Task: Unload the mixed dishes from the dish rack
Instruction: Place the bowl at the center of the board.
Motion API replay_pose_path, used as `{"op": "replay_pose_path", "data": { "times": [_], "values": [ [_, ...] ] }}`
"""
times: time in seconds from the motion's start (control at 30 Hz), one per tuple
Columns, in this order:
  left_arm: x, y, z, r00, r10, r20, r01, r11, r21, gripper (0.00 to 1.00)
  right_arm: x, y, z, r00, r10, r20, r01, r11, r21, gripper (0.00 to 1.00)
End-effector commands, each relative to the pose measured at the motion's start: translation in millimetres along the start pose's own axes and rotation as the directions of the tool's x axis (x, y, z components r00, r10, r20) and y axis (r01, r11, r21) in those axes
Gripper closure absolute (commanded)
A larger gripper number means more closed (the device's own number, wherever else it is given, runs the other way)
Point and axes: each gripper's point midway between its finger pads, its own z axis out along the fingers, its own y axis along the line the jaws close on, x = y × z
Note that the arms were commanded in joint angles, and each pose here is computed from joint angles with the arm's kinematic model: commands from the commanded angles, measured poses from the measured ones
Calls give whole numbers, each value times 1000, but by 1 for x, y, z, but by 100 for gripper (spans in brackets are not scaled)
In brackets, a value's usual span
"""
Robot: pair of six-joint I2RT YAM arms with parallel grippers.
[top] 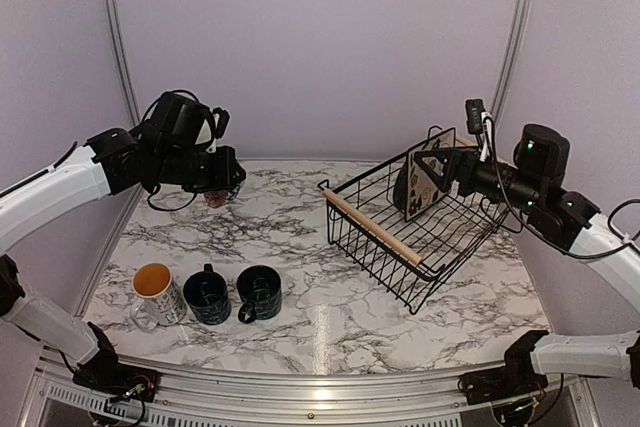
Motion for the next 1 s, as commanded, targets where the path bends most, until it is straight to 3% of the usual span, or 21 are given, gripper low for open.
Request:
{"op": "replay_pose_path", "data": {
  "times": [0.0,0.43,0.97],
  "values": [
    [29,107,-16,987,91,-135,-144,879,-454,100,-10,-4,0,1000,-28,3,27,999,35,12],
    [95,189,13,944,-34,-329,-192,754,-628,100,-2,-12,-3,999,-25,-20,27,997,75,11],
    [149,229,49,897,-137,-420,-179,756,-630,100,3,-13,-6,999,-17,-28,20,996,85,12]
  ]
}}
